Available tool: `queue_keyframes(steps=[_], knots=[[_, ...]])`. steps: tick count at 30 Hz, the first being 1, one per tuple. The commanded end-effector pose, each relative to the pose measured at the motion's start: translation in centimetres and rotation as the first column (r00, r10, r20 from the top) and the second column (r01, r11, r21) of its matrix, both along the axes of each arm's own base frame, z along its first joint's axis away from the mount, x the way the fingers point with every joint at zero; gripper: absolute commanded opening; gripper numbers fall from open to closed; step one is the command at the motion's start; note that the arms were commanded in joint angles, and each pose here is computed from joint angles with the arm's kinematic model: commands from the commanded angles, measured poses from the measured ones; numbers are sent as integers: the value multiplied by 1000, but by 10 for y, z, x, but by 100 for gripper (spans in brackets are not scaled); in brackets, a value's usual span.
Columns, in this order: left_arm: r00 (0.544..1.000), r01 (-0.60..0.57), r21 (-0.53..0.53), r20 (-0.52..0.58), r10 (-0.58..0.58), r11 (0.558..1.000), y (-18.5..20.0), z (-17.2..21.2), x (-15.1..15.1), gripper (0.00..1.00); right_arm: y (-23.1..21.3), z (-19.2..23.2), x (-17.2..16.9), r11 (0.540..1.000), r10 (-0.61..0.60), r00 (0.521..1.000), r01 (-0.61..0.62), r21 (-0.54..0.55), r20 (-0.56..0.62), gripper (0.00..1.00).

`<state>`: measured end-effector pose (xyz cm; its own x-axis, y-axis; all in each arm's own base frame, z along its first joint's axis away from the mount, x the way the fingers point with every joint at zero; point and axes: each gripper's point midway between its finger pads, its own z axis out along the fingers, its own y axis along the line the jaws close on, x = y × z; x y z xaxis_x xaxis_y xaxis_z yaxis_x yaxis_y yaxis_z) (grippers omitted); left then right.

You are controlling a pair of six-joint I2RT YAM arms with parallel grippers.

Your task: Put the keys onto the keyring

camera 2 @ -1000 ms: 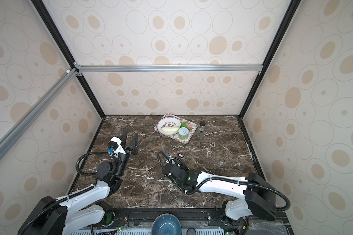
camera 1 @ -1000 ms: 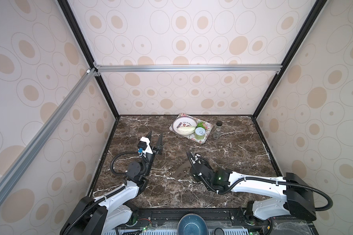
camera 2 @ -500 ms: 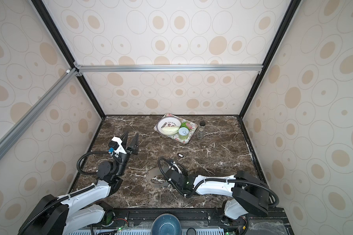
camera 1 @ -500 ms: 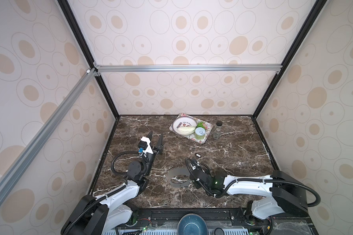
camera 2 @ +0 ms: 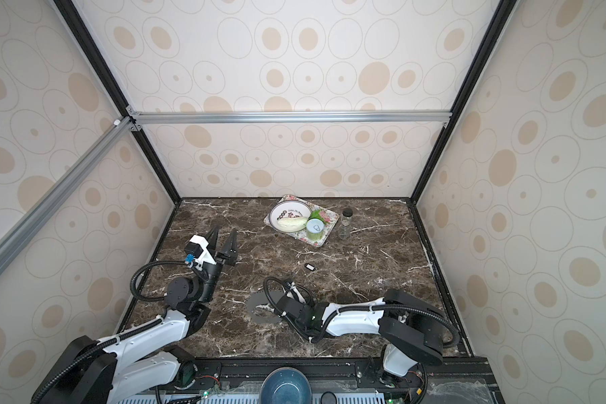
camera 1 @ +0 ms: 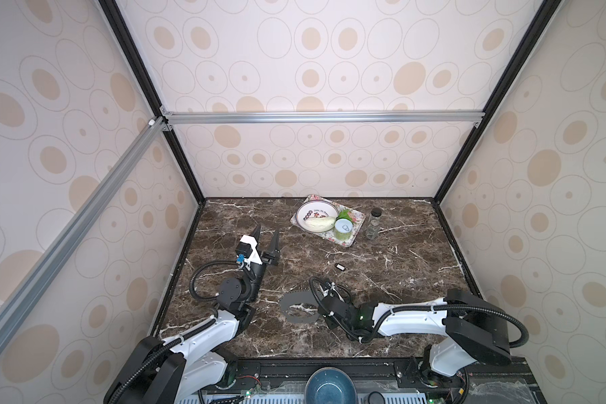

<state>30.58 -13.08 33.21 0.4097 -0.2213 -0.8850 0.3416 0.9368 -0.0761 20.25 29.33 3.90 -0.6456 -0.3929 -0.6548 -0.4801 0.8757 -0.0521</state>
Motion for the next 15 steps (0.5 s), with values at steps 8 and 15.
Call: queue_keyframes(steps=[8, 15], knots=[[999, 1, -36, 38, 1, 999, 6, 11, -5, 56, -1, 18, -11, 999, 53, 999, -53, -10, 6, 27], [999, 8, -31, 34, -7, 999, 3, 10, -3, 57, -8, 72, 9, 995, 94, 968, -94, -14, 231, 25]])
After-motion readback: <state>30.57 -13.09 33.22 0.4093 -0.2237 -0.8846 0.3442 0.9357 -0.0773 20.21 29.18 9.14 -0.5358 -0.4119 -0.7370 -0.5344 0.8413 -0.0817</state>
